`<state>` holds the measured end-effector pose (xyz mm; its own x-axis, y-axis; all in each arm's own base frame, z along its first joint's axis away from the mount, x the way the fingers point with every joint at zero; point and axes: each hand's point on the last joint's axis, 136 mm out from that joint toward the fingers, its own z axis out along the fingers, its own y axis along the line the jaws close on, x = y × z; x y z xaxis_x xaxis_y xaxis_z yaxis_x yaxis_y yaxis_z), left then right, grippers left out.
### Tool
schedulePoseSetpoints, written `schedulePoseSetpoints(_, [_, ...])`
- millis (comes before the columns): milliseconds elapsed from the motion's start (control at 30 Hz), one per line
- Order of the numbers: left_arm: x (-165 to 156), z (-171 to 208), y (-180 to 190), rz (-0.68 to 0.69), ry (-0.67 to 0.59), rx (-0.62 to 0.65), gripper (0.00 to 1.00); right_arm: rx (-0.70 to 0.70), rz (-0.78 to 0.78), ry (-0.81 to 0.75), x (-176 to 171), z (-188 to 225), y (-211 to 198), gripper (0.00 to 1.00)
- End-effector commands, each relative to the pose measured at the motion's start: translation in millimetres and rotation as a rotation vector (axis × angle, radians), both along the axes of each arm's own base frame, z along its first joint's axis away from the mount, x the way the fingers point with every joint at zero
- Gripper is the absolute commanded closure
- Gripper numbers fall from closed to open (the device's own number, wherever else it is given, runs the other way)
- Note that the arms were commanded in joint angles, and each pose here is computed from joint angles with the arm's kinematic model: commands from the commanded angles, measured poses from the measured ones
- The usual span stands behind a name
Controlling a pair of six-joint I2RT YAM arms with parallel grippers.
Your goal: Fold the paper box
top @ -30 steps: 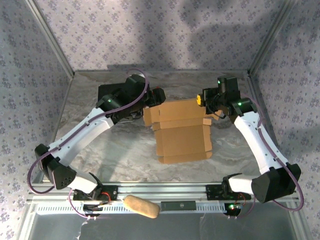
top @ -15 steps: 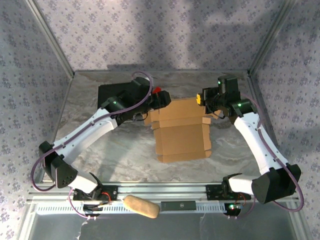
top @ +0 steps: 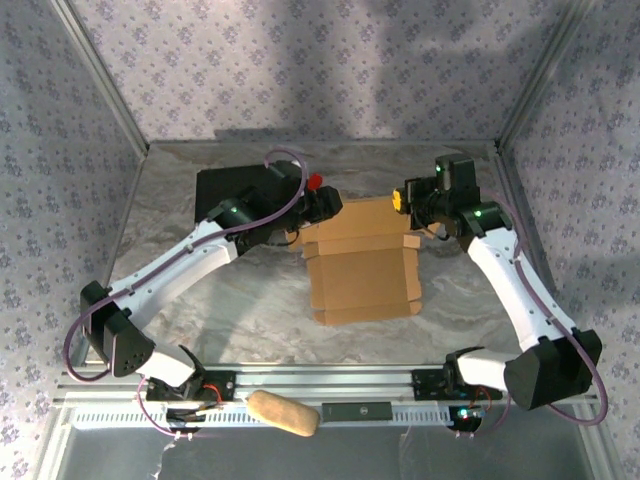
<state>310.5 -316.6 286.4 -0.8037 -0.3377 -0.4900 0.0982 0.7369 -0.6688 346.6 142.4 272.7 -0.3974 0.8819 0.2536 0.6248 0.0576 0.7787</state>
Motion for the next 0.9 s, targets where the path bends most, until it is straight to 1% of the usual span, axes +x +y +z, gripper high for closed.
schedulePoseSetpoints(0, [8, 16, -1, 0.042, -0.016, -0.112, 0.34, 0.013, 0.035, -0.047, -8, 6, 5, 1.00])
schedulePoseSetpoints(67, [11, 20, -1, 0.065, -0.021, -0.166, 0.36, 0.014, 0.035, -0.056, -10, 2, 5, 1.00])
schedulePoseSetpoints(167, [12, 22, -5, 0.074, -0.001, -0.210, 0.37, 0.015, 0.036, -0.072, -12, -2, 6, 1.00])
schedulePoseSetpoints(267, [10, 16, -10, 0.068, 0.041, -0.230, 0.40, 0.007, 0.037, -0.113, -11, -1, 7, 1.00])
schedulePoseSetpoints(433, [8, 12, -9, 0.082, 0.051, -0.272, 0.46, -0.012, 0.042, -0.209, -10, 5, 10, 1.00])
schedulePoseSetpoints(500, [7, 10, -11, 0.078, 0.059, -0.268, 0.48, -0.020, 0.042, -0.239, -11, 6, 12, 1.00])
schedulePoseSetpoints(567, [7, 10, -10, 0.082, 0.059, -0.266, 0.53, -0.027, 0.050, -0.252, -12, 6, 14, 1.00])
schedulePoseSetpoints(667, [7, 8, -9, 0.091, 0.063, -0.271, 0.65, -0.026, 0.062, -0.260, -13, 4, 19, 1.00])
schedulePoseSetpoints(767, [6, 8, -8, 0.094, 0.067, -0.278, 0.68, -0.027, 0.070, -0.265, -14, 0, 22, 1.00])
schedulePoseSetpoints(867, [5, 7, -4, 0.111, 0.066, -0.289, 0.75, -0.021, 0.070, -0.277, -16, -5, 25, 1.00])
